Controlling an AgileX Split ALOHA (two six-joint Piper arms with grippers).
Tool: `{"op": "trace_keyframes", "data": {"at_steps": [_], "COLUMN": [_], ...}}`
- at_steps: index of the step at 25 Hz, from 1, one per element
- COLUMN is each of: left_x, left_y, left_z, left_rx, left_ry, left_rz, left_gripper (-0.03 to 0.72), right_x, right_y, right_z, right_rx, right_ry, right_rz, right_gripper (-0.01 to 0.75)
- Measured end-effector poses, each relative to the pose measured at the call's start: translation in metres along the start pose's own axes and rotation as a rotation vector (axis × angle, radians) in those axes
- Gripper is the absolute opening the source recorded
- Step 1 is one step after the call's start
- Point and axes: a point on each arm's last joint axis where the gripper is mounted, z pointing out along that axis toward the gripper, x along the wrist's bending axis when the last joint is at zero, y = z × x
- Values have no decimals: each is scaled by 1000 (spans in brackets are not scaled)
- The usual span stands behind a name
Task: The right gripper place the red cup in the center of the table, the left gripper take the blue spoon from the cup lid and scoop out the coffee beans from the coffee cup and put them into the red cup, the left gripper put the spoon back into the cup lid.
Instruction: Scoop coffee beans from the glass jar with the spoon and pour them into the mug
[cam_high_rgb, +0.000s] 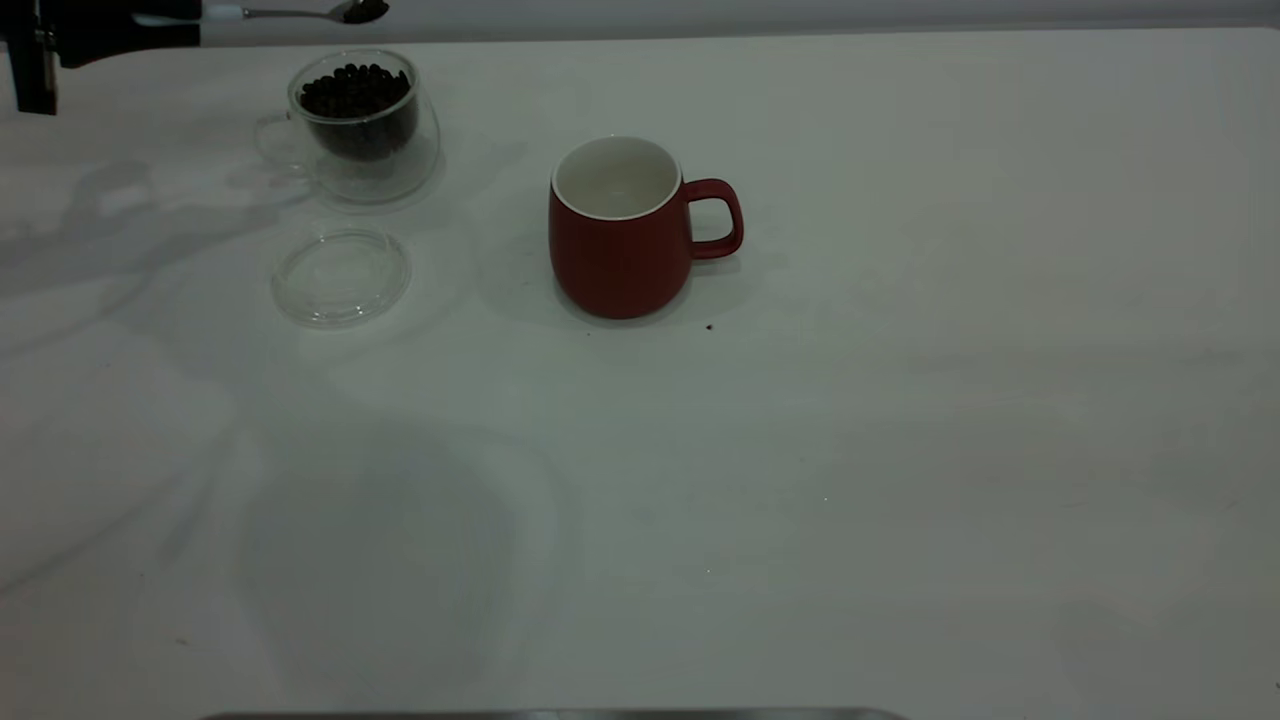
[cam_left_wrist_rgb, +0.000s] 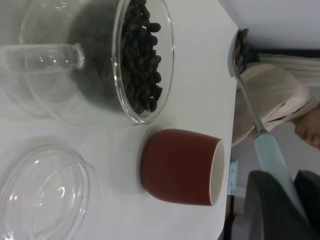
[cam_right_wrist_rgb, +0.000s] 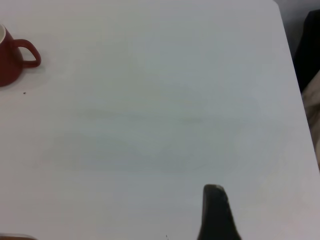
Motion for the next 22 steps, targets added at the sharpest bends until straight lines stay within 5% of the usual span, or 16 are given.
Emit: {"op": "trace_keyframes", "data": {"at_steps": [22], "left_x": [-35], "left_y": [-20], "left_z": [69], "left_rx": [180], "left_ry": [8], "left_rz": [85], "left_gripper": [122], "right_x": [0], "right_y": [0], "right_z": [0], "right_rx": [0], "right_ry": [0], "right_rz": [0], "right_gripper": [531]}}
